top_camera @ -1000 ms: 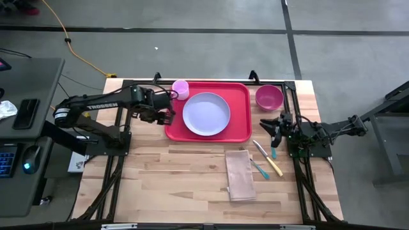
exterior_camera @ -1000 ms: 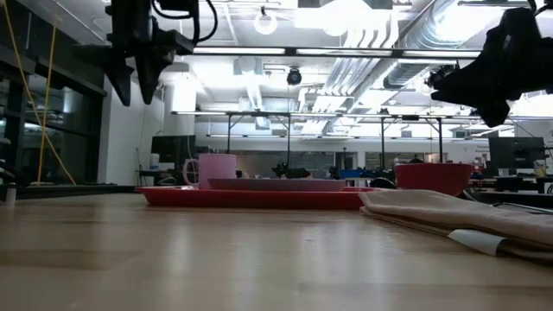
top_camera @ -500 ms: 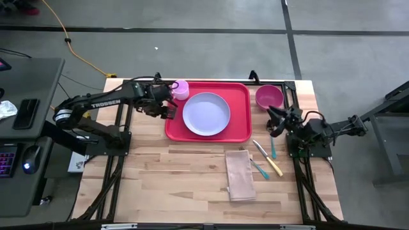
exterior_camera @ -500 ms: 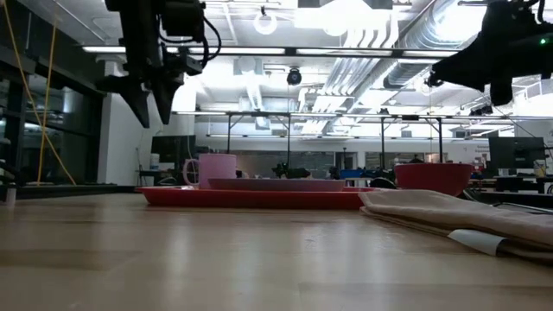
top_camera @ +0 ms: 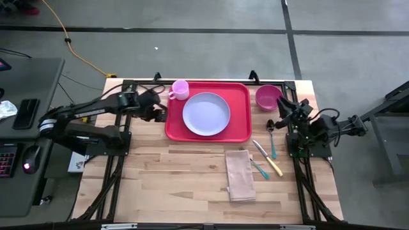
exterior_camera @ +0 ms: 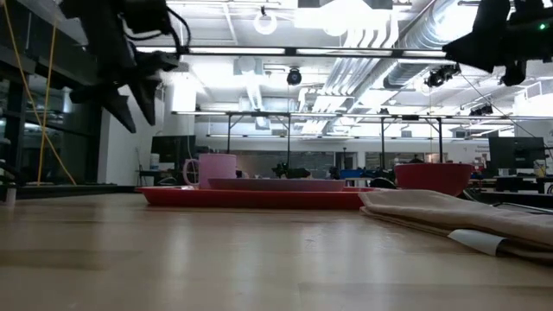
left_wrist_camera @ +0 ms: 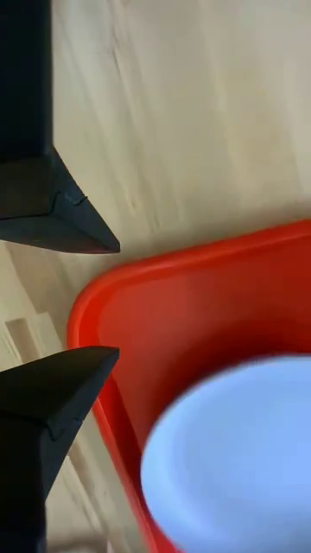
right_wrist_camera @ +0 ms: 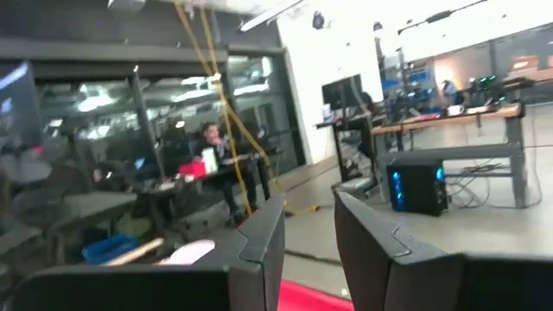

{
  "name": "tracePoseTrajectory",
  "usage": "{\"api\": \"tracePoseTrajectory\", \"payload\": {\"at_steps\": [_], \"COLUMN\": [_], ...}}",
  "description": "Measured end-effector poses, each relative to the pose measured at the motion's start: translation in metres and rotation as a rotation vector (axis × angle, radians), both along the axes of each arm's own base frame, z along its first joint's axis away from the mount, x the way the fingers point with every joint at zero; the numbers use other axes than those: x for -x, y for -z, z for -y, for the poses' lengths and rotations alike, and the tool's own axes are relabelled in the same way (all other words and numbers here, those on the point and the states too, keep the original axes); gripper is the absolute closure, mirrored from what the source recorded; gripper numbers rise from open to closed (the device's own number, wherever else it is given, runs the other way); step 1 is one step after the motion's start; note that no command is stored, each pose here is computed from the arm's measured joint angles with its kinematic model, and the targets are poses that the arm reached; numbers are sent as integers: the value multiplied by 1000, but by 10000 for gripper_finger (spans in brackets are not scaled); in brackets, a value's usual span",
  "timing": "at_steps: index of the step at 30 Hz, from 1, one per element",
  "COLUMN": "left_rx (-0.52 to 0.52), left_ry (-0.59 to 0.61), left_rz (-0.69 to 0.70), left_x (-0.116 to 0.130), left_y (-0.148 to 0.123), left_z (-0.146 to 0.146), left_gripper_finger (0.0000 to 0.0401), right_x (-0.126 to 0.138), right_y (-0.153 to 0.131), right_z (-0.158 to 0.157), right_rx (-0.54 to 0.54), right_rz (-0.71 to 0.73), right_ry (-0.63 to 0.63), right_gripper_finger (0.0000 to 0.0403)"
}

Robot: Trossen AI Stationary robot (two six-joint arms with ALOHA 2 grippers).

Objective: Set up tray
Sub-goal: Put the red bowl on the light blue plate on the tray

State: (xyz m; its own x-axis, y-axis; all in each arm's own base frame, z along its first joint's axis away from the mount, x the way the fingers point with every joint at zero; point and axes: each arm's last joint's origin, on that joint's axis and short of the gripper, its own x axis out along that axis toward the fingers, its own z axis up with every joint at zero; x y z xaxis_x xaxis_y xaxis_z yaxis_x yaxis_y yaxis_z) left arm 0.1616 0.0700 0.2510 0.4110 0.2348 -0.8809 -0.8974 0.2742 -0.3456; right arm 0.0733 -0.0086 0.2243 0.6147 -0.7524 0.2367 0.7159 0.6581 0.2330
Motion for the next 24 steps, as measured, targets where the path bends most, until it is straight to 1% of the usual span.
{"api": "tracePoseTrajectory", "payload": {"at_steps": [4, 7, 10, 13, 18, 21, 24], "left_rx": [-71, -125, -165, -192, -212, -231, -250], "left_ry": [-19, -32, -35, -36, -38, -37, -32], "left_rz": [89, 175, 273, 342, 392, 447, 511], "left_x": [15, 22, 26, 28, 29, 27, 24], "left_y": [-1, 1, 5, 11, 26, 34, 42], "left_z": [5, 8, 9, 10, 10, 10, 9], "left_gripper_finger": [190, 190, 190, 190, 190, 190, 190], "right_x": [5, 8, 13, 19, 28, 28, 21], "right_y": [-6, -14, -27, -42, -62, -73, -81], "right_z": [2, 3, 4, 6, 8, 8, 7], "right_rx": [-4, 16, 25, 35, 47, 50, 58], "right_rz": [32, 19, -6, -33, -105, -156, -235], "right_ry": [57, 70, 96, 105, 105, 114, 139], "right_gripper_finger": [320, 320, 320, 320, 320, 320, 320]}}
